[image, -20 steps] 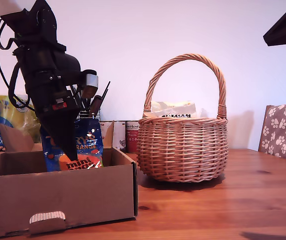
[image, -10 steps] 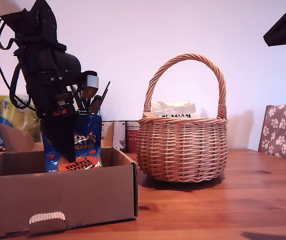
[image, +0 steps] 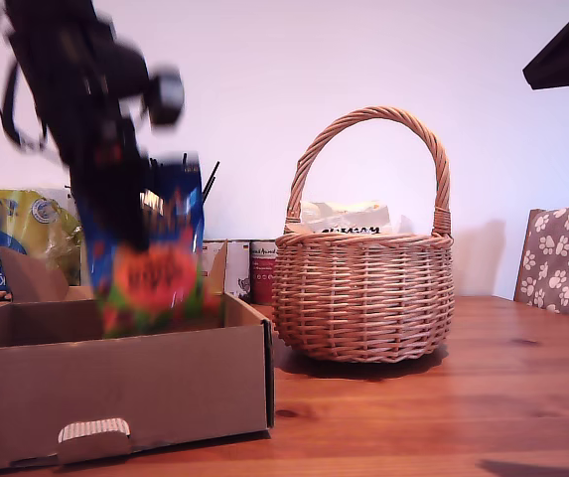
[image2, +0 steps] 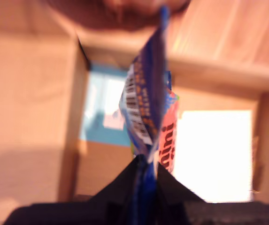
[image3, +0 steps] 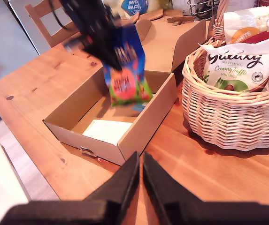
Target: Move the bags of Easter eggs from the cardboard box on the left into the woven basket on the right side.
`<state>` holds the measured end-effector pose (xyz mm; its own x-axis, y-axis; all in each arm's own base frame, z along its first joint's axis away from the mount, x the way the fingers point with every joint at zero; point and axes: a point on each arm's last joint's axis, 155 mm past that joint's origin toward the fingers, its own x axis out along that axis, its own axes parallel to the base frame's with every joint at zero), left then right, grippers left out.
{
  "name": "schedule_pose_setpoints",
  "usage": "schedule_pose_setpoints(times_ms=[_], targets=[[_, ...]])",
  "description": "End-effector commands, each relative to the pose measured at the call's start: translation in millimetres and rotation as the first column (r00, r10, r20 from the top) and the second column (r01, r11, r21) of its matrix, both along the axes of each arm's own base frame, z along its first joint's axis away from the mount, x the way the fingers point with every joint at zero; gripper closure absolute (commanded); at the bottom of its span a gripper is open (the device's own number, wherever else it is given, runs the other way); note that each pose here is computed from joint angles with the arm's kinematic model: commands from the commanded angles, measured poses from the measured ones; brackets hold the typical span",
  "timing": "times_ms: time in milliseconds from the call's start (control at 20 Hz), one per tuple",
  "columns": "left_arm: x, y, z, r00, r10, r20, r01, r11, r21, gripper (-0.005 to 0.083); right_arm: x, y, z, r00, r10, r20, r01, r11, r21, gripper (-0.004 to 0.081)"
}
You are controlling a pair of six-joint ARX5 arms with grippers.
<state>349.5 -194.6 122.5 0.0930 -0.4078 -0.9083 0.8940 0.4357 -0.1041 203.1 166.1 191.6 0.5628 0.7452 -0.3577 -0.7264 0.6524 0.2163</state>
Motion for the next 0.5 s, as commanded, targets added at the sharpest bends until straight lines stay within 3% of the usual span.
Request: schedule_pose_setpoints(times_ms=[0, 250, 450], targets=[[1, -5, 11, 1.0, 0.008, 0.017, -0.007, 0.999, -0.034, 0.0797, 0, 1, 8, 1.0, 0.006, 0.023, -0.006, 1.0, 0.007, 0.0783], [-1, -12, 48, 0.999, 0.033, 0.039, -0.025, 0.983, -0.181, 0.0797, 0, 1, 8, 1.0, 0.005, 0.022, -0.005, 1.0, 0.007, 0.0783], [-6, -34, 78, 1.0, 0.01, 0.006, -0.007, 0.923, -0.384, 0.0797, 0, 1, 8, 1.0, 0.005, 0.022, -0.005, 1.0, 0.007, 0.0783]])
